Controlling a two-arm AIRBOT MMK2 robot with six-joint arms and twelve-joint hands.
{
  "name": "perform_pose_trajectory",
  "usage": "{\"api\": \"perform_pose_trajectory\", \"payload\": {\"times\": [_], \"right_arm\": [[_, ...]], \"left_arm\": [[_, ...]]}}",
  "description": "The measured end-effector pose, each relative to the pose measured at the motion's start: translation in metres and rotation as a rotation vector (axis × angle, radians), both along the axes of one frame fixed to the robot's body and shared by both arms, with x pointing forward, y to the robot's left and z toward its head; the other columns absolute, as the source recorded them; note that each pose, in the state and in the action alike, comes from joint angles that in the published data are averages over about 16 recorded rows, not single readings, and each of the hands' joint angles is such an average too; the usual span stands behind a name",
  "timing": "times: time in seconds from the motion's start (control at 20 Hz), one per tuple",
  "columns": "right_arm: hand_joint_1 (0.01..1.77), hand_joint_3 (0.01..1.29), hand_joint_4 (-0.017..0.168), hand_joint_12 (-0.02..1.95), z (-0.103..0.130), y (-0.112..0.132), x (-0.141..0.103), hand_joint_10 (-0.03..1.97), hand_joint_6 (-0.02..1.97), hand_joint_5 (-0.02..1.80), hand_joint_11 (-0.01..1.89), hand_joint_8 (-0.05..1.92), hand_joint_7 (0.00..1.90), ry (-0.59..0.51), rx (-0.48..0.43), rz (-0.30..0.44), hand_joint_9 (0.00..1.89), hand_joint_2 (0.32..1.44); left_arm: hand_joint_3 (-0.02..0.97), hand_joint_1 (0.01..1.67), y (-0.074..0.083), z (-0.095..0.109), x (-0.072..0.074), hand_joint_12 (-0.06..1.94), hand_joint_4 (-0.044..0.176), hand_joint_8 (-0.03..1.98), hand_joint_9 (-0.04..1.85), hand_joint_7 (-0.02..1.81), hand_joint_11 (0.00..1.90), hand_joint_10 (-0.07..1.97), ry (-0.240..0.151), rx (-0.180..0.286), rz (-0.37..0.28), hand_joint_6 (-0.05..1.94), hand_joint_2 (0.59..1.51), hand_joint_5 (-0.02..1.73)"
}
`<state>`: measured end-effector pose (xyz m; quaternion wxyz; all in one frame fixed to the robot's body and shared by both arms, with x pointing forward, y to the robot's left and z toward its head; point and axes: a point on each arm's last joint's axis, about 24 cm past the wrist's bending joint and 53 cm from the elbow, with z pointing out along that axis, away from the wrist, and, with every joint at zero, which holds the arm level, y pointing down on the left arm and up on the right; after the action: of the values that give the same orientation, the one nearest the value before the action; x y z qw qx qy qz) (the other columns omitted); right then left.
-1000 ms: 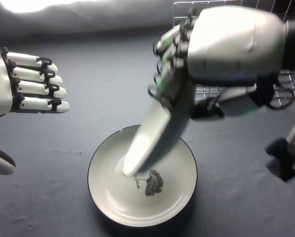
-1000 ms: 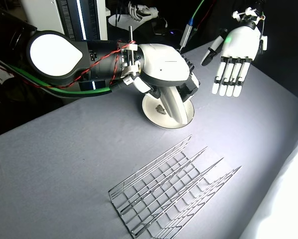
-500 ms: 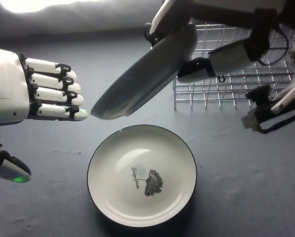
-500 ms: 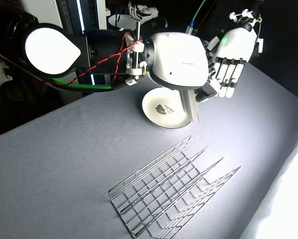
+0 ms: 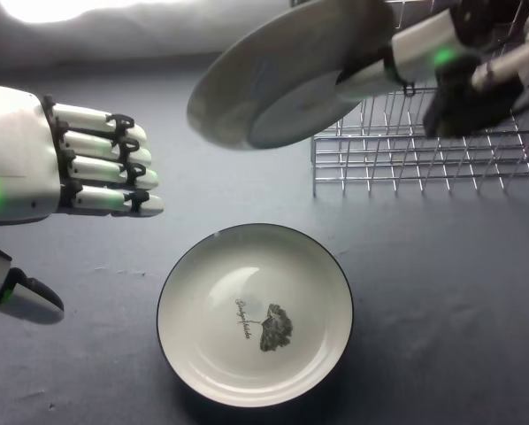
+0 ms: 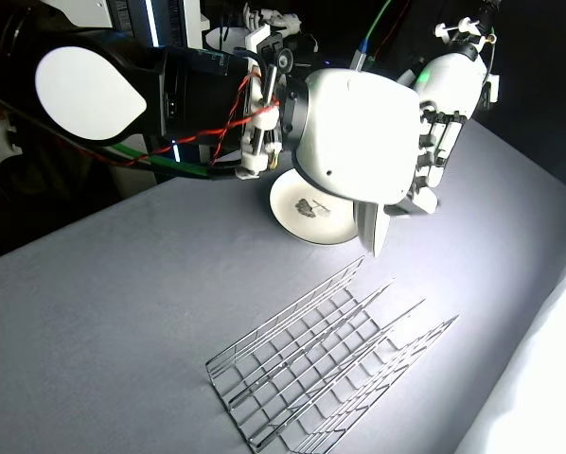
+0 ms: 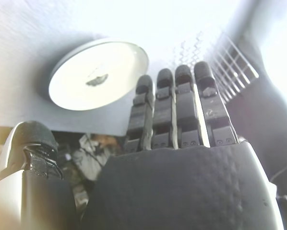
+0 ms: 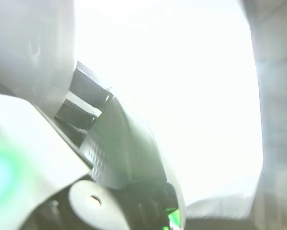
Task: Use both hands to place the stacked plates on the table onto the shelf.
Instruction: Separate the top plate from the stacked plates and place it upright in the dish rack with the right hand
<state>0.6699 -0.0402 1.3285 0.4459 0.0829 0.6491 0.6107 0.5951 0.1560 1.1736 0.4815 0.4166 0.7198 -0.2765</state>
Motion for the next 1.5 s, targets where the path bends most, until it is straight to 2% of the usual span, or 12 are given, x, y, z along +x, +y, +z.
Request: {"api": "perform_pose_trajectory", "payload": {"times": [0.35,0.8,1.5], "right_arm": [[1.35,0.01,-0.004,1.31,0.011,-0.019,0.023,1.12,0.81,1.01,0.63,0.62,1.13,0.053,0.042,-0.064,0.97,0.96],[1.35,0.01,-0.004,1.31,0.021,-0.045,0.04,1.11,0.79,1.02,0.62,0.6,1.14,0.07,0.067,-0.126,0.97,0.96],[1.35,0.01,-0.004,1.3,-0.006,-0.096,0.056,1.03,0.81,1.02,0.63,0.58,1.14,0.138,0.06,-0.226,0.97,0.96]], "left_arm": [[0.012,0.02,-0.003,0.002,0.0,0.36,0.0,0.02,0.15,0.17,0.02,0.01,0.003,-0.009,-0.005,0.01,1.105,0.16],[0.012,0.02,-0.006,0.004,0.0,0.4,0.0,0.02,0.16,0.18,0.02,0.01,0.007,-0.019,-0.006,0.01,1.105,0.16],[0.012,0.02,-0.007,0.004,-0.001,0.39,0.0,0.02,0.15,0.17,0.02,0.01,0.019,-0.027,-0.003,0.01,1.105,0.17]]}}
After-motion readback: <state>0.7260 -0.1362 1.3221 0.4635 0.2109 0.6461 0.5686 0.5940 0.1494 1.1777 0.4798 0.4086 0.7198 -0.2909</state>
